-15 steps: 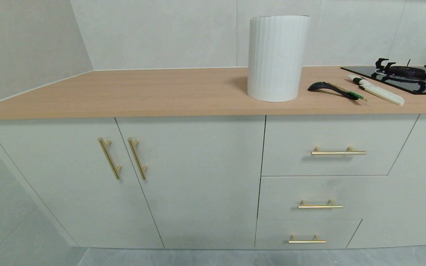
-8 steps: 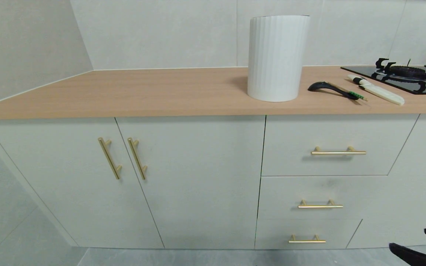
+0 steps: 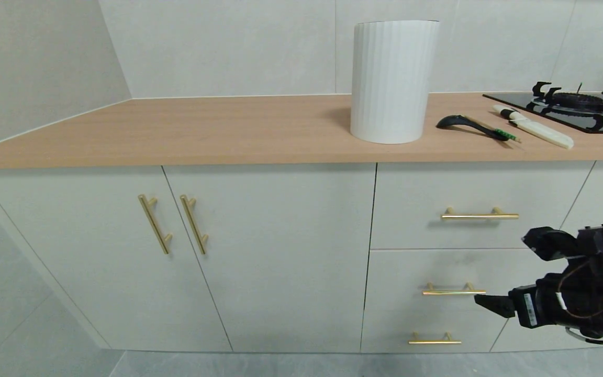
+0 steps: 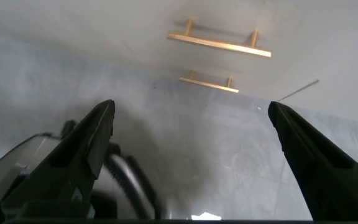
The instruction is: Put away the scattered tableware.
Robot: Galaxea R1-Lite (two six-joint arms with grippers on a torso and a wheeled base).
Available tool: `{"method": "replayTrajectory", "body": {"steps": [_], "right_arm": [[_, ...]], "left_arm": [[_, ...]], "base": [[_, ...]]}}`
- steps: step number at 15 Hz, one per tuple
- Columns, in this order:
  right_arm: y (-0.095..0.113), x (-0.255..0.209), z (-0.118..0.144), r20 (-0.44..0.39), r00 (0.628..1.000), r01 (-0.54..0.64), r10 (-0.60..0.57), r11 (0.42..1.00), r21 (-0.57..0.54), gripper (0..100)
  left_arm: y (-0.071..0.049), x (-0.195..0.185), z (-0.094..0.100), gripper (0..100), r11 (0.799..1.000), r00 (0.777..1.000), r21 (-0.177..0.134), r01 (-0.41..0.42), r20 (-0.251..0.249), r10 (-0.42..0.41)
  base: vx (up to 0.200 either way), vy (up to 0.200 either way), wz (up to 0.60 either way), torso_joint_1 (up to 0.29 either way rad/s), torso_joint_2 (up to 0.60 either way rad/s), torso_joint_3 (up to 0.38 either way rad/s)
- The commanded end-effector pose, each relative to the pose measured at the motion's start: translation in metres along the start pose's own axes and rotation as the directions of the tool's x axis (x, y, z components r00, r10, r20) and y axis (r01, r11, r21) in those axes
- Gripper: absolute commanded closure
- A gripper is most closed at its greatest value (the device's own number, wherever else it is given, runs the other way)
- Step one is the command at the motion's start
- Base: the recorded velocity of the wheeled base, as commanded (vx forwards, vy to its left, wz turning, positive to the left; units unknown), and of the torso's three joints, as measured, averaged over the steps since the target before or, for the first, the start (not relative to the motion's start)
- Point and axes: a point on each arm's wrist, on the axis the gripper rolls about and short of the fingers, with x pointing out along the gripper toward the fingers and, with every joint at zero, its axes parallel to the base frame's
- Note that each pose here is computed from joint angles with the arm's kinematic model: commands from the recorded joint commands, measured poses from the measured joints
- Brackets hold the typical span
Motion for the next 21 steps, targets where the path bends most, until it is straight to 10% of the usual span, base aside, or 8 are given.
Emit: {"method": "replayTrajectory", "body": {"steps": [1,11,21], "right_arm": [[-0.003,0.033,-0.004,-0.089,0.996,0.015,-0.015,1.0,0.004,0],[-0.022,0.098,-0.027,-0.111,0.988,0.113,-0.109,0.993,0.03,0],[-0.03,0.154,-0.046,0.115,0.968,0.218,-0.224,0.974,0.062,0]], "left_arm": [[0.0,0.0,0.0,0,1.0,1.0,0.0,0.0,-0.001,0.0],[0.0,0.0,0.0,0,1.0,1.0,0.0,0.0,-0.001,0.0],[0.0,0.0,0.0,0,1.0,1.0,0.0,0.0,-0.001,0.0]], "base": [[0.0,0.0,0.0,0.0,0.0,0.0],[0.0,0.0,0.0,0.0,0.0,0.0],[0.0,0.0,0.0,0.0,0.0,0.0]]}}
